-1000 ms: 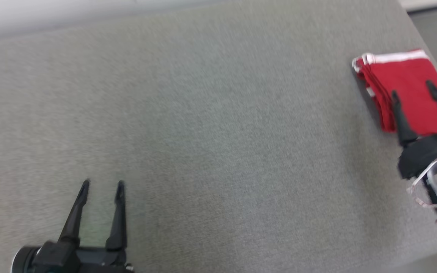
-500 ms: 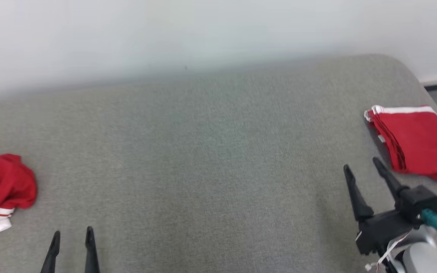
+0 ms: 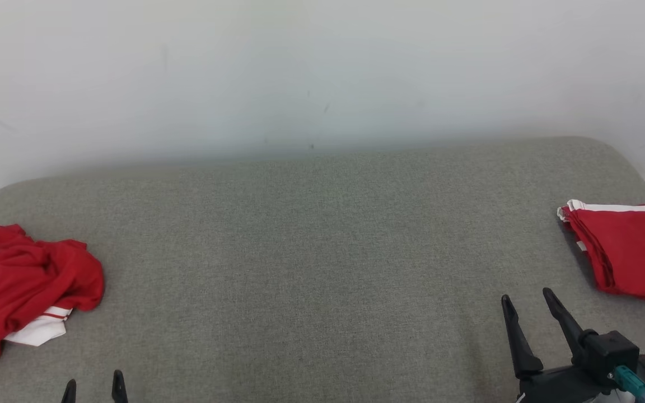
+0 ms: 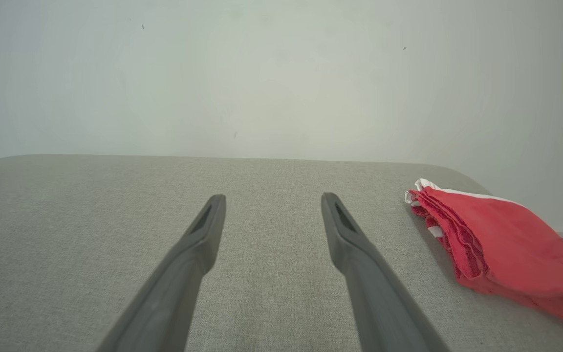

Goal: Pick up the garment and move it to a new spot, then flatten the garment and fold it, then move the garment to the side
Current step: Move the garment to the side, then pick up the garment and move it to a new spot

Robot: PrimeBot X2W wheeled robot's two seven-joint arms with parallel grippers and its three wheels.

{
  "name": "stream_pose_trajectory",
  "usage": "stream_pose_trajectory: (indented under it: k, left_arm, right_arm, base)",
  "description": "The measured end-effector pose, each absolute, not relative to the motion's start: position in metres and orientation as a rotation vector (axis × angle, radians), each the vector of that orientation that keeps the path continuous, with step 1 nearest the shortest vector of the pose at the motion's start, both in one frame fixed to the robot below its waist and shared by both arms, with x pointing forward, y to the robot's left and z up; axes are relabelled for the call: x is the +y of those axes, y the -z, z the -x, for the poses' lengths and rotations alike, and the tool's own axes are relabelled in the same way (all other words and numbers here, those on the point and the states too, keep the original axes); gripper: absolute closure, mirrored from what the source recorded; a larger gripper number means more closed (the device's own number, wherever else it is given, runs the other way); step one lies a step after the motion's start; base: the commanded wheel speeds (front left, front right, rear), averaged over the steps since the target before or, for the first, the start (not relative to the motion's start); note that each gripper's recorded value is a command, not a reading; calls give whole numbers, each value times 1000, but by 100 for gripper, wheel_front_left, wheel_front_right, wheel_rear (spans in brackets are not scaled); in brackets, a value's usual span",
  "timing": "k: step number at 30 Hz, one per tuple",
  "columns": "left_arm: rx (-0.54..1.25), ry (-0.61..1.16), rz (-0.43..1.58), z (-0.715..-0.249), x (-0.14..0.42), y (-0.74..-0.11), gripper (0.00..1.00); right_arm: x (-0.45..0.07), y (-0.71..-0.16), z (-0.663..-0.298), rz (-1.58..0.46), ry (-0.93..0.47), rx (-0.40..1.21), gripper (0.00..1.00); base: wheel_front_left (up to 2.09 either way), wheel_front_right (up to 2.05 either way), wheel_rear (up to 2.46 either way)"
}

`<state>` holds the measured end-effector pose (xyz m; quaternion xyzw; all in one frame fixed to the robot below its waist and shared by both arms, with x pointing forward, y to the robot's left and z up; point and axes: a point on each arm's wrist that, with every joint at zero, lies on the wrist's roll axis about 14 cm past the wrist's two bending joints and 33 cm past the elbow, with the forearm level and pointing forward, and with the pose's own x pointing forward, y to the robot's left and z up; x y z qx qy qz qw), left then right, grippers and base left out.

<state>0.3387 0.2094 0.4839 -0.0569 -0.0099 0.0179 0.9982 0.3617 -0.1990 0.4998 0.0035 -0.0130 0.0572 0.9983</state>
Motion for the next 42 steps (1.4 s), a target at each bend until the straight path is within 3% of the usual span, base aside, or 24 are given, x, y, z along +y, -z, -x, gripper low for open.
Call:
stream_pose_trajectory:
  k: [25, 42]
  left_arm:
    - [-12, -12, 122, -340, 203, -481, 0]
    - [-29, -101, 112, -322, 230, -484, 0]
  right_arm:
    - [-199, -485, -348, -50, -91, 3, 0]
    - [-158, -486, -365, -49, -212, 3, 0]
  base:
    - [0, 0, 0]
    - [0, 0, 0]
